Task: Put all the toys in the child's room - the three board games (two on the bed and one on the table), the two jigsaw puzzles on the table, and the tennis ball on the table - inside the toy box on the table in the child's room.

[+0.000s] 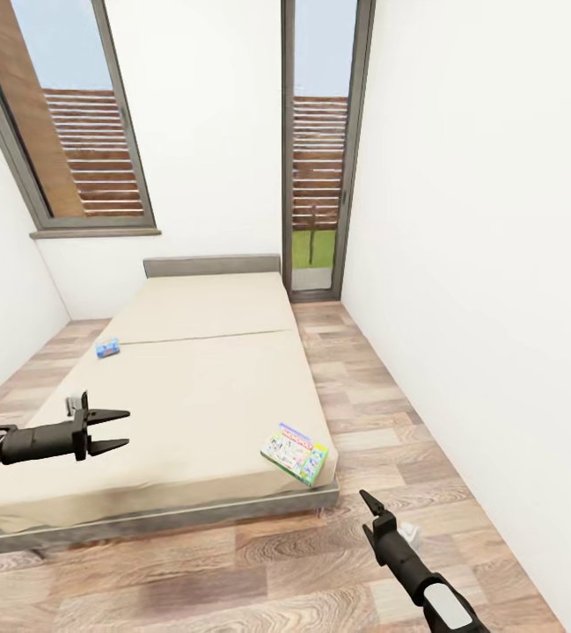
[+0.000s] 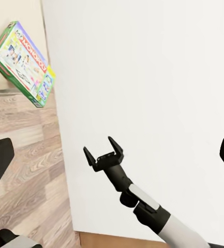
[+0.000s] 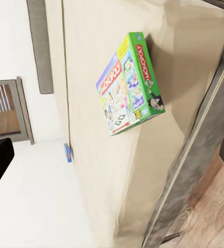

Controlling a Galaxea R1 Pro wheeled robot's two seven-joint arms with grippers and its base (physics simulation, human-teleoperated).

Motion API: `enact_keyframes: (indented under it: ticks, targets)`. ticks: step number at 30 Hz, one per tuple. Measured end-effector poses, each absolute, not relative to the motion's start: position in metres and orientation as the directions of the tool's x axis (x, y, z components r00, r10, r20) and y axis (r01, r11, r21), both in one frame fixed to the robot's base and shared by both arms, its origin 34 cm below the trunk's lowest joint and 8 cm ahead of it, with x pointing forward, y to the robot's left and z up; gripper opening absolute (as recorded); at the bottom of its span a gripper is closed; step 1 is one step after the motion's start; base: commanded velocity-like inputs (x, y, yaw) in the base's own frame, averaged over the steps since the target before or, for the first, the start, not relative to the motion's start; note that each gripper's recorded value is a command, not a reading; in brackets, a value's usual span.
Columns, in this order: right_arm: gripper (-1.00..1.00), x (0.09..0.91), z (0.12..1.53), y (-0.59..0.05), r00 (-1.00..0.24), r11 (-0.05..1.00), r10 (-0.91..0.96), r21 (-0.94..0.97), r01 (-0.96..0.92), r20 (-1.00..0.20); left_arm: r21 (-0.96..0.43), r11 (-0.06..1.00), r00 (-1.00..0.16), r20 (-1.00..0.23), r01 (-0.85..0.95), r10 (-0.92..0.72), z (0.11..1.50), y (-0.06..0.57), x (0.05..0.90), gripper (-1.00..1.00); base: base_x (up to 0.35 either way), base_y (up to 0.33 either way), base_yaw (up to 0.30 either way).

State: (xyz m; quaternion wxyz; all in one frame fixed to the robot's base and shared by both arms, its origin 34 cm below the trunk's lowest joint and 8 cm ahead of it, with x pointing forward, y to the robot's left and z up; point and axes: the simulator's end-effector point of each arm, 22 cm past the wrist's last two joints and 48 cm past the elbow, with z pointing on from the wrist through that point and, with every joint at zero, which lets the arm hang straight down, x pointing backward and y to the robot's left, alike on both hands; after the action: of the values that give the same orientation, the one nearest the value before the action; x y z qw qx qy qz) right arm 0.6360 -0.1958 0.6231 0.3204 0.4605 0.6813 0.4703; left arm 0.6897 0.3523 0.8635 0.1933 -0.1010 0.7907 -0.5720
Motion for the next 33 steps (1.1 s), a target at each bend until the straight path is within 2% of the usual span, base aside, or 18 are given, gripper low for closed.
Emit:
enact_keyframes:
  ticks: [7,11,16,20,33]
  targets:
    - [1.00,0.637,0.614,-0.195,-0.371,0.128,0.929,0.942,0.311,-0.004,-0.928,0.332,-0.904,-0.282,0.172,-0.321,0.878,0.328,0.702,1.00,0.000,0.000,0.000]
    - [1.00,0.636,0.608,-0.196,-0.370,0.127,0.929,0.944,0.306,-0.005,-0.930,0.285,-0.922,-0.304,0.232,-0.240,0.865,0.271,0.695,1.00,0.000,0.000,0.000]
    - [1.00,0.636,0.600,-0.196,-0.370,0.127,0.929,0.944,0.304,-0.005,-0.928,0.267,-0.926,-0.318,0.260,-0.202,0.855,0.248,0.688,1.00,0.000,0.000,0.000]
    - [1.00,0.636,0.594,-0.197,-0.370,0.126,0.929,0.946,0.298,-0.007,-0.904,0.253,-0.915,-0.384,0.345,-0.123,0.856,0.217,0.671,1.00,0.000,0.000,0.000]
    - [1.00,0.634,0.570,-0.196,-0.371,0.125,0.929,0.947,0.295,-0.006,-0.875,0.262,-0.896,-0.438,0.407,-0.069,0.843,0.207,0.650,1.00,0.000,0.000,0.000]
